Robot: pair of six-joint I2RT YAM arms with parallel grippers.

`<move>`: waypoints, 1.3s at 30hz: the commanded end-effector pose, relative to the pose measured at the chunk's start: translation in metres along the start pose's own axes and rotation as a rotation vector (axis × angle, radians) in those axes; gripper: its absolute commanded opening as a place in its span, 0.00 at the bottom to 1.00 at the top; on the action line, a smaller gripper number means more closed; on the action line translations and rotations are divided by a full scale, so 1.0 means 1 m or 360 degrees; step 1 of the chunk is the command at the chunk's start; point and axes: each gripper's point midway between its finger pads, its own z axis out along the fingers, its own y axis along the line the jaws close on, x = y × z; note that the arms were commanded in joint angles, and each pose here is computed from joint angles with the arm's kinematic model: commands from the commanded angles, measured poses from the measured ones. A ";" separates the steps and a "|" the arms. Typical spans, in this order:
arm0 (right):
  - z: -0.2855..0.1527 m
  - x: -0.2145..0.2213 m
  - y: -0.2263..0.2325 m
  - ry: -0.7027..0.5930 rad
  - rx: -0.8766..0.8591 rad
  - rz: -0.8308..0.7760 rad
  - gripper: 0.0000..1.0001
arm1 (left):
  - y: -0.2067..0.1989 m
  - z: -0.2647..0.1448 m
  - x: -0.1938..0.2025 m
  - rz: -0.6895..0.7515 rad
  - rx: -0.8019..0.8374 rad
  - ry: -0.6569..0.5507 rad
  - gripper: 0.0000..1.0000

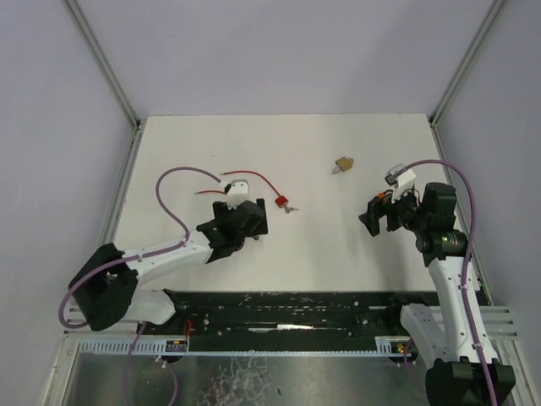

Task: Lock with the key
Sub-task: Pick up the lock from the center of the board.

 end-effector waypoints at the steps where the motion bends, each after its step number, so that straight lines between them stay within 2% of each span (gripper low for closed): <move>1: -0.008 -0.022 0.003 -0.0084 -0.0025 -0.0085 1.00 | 0.000 0.015 -0.017 -0.0012 -0.0151 -0.0081 0.91; 3: -0.008 -0.022 0.004 -0.0082 -0.0030 -0.0083 1.00 | -0.002 0.022 -0.013 -0.0014 -0.0169 -0.0065 0.86; 7: -0.007 -0.021 0.005 -0.0076 -0.0039 -0.0078 1.00 | -0.005 0.034 -0.008 -0.0021 -0.0178 -0.0023 0.83; 10: -0.007 -0.020 0.006 -0.0074 -0.0050 -0.0075 1.00 | 0.000 0.043 0.000 -0.0023 -0.0211 0.0018 0.75; 25: -0.006 -0.019 0.008 -0.0071 -0.0075 -0.0066 1.00 | -0.002 0.067 0.020 -0.0023 -0.0223 0.0141 0.70; 34: -0.006 -0.019 0.009 -0.0070 -0.0082 -0.0065 1.00 | -0.004 0.073 0.030 -0.0047 -0.0208 0.0193 0.60; 39: -0.006 -0.018 0.010 -0.0069 -0.0090 -0.0063 1.00 | -0.003 0.073 0.034 -0.0055 -0.0213 0.0215 0.58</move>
